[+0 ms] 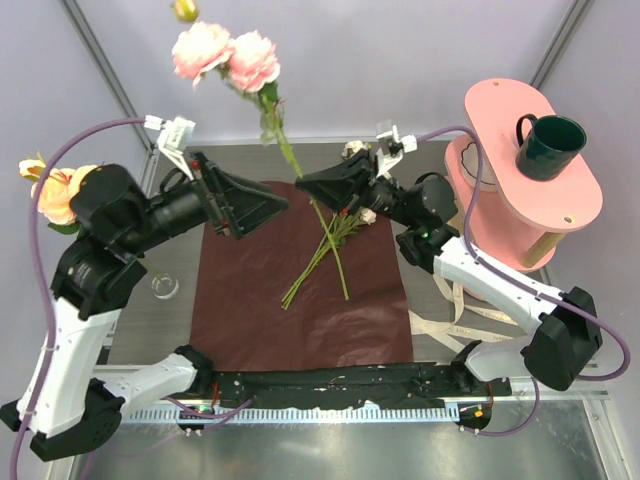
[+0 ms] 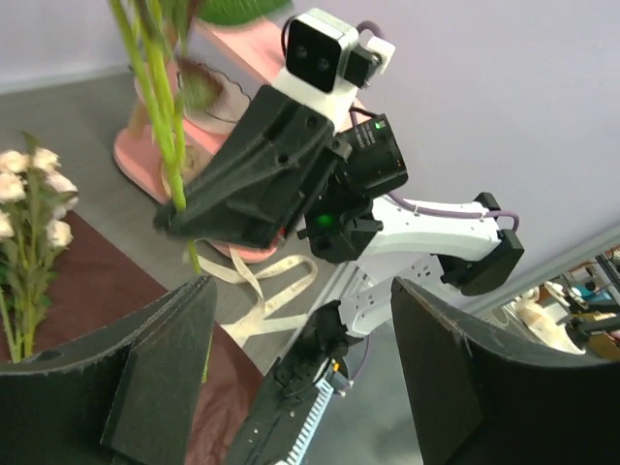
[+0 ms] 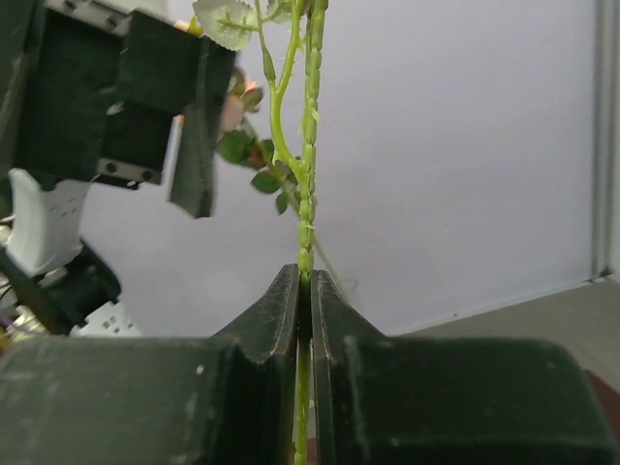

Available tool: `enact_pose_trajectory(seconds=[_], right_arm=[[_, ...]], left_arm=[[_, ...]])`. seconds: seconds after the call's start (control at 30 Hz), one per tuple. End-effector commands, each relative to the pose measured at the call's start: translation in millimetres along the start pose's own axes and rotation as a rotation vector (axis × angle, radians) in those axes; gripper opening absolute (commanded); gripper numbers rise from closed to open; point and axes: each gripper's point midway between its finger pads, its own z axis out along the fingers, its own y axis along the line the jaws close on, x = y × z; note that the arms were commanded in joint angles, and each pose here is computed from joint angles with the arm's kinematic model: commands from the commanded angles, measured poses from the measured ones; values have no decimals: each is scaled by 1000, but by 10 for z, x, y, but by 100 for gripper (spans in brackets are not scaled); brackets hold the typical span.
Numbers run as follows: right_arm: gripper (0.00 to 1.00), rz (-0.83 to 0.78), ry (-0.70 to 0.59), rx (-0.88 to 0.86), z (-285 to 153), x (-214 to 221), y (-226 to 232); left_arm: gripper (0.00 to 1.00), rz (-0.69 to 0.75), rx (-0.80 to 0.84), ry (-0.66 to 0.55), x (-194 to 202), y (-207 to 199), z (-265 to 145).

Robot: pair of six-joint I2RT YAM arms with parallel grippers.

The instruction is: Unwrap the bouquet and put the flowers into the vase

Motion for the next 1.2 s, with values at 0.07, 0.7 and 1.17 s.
enact_pose_trajectory(seconds=[0.07, 0.7, 1.17], right_arm=[[1, -54, -37, -203, 7, -174, 823], [1, -75, 24, -169, 66, 89, 1012], [79, -47, 73, 198, -173, 263, 445]], left_arm=[[73, -70, 78, 9, 21, -38, 203], [32, -9, 59, -54, -156, -154, 9], [0, 277, 16, -170, -837, -781, -775]])
